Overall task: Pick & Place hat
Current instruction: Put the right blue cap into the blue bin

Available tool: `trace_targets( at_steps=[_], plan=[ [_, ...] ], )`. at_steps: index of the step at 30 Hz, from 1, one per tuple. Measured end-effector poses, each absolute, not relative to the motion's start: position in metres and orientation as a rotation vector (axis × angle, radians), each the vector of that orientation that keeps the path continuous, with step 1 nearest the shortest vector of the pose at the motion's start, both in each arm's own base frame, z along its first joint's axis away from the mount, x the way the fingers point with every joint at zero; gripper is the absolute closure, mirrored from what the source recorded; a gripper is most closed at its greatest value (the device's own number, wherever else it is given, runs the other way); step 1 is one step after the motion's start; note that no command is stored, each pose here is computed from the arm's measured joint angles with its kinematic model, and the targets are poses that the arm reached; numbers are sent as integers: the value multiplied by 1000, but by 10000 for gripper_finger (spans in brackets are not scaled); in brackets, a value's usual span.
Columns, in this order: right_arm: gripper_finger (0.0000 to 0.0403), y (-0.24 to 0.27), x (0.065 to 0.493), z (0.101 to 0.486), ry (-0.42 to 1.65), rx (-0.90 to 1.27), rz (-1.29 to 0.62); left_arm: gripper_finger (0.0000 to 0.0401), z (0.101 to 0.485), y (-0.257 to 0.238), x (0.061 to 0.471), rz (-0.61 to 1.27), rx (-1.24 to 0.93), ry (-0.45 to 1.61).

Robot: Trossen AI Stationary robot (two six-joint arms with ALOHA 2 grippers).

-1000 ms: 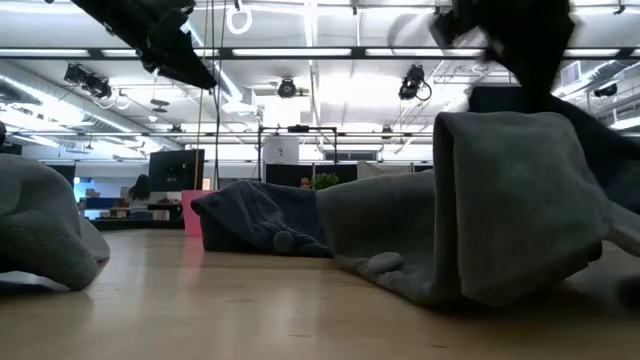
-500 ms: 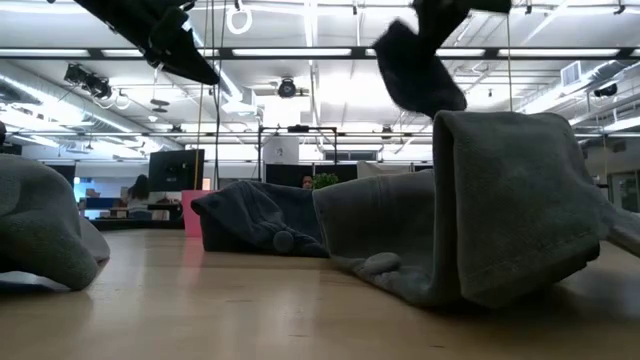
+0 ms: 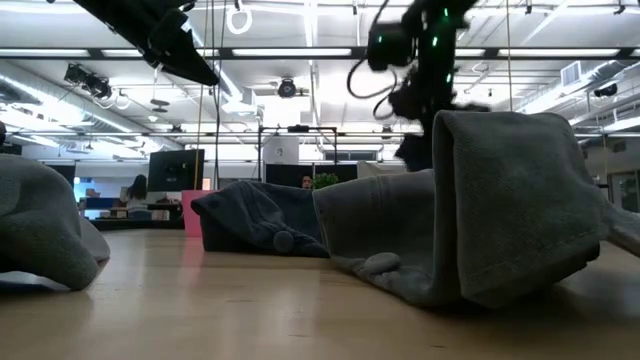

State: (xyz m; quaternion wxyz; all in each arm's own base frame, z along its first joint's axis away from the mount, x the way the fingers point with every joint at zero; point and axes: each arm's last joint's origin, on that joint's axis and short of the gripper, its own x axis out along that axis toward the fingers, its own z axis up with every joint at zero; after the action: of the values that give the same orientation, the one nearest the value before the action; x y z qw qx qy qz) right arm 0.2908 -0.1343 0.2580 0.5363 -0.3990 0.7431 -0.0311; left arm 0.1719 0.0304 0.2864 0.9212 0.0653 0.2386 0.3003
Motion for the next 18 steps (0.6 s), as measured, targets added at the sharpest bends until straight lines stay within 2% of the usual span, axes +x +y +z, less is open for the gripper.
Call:
trace_targets(
  at_steps=[4, 9, 13, 18],
  plan=[
    [403, -145, 284, 229, 1847, -1159, 93, 236, 286, 30, 172, 618, 126, 492],
    [403, -148, 268, 207, 2007, -1237, 129, 236, 284, 30, 171, 618, 129, 511],
    [402, -147, 264, 201, 2015, -1199, 137, 236, 284, 30, 171, 618, 129, 511],
    [378, -145, 272, 198, 1818, -1015, 64, 236, 284, 30, 171, 618, 129, 511]
  ],
)
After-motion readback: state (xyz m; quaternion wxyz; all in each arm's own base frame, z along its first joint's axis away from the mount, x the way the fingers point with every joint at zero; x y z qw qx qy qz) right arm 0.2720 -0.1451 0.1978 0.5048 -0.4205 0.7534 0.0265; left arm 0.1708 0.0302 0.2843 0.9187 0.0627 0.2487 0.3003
